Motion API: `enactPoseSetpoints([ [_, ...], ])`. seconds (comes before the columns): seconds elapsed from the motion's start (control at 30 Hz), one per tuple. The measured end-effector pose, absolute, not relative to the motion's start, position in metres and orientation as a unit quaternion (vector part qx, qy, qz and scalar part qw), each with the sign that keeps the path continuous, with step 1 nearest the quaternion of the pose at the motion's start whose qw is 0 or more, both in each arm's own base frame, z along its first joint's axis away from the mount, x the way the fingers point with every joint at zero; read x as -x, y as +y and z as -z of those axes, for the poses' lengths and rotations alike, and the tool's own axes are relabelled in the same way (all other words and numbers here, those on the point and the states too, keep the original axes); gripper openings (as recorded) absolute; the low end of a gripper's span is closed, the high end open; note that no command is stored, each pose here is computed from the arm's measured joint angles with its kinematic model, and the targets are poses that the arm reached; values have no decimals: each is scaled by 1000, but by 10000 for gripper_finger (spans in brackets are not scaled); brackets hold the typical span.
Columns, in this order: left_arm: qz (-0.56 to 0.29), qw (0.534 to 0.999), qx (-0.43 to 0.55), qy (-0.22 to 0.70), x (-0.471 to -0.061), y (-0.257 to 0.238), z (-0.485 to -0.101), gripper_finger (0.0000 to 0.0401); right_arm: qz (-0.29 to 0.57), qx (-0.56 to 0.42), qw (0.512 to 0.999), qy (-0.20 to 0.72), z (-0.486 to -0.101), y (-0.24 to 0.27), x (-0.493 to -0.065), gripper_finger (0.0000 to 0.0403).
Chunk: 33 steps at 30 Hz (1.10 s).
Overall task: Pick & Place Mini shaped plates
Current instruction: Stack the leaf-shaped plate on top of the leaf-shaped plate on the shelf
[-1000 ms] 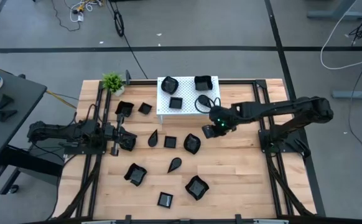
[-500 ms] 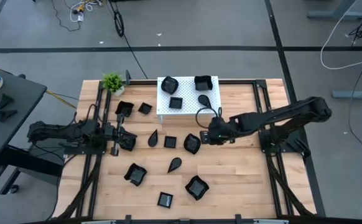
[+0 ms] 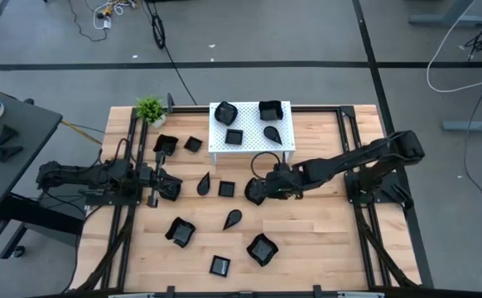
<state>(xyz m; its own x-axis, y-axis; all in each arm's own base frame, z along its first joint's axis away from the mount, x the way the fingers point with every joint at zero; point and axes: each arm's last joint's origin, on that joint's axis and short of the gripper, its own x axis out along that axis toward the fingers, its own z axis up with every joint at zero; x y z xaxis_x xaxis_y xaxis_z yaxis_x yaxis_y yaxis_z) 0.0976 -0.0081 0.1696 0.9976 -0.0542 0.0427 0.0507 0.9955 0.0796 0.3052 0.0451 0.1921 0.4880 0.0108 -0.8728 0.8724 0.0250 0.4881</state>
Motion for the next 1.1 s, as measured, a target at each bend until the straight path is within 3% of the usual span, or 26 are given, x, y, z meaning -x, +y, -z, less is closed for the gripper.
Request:
enactPoseSetpoints([
  [0.2,26,999,-39,-22,-98,-8,-170,3,374,-616,586,371,-174,46,-312,94],
  [0.57,26,999,-39,-22,-98,-8,-170,3,386,-607,595,358,-168,44,-315,167],
  [1.1,26,999,-39,-22,-98,-8,-170,3,392,-607,596,351,-157,44,-322,156],
])
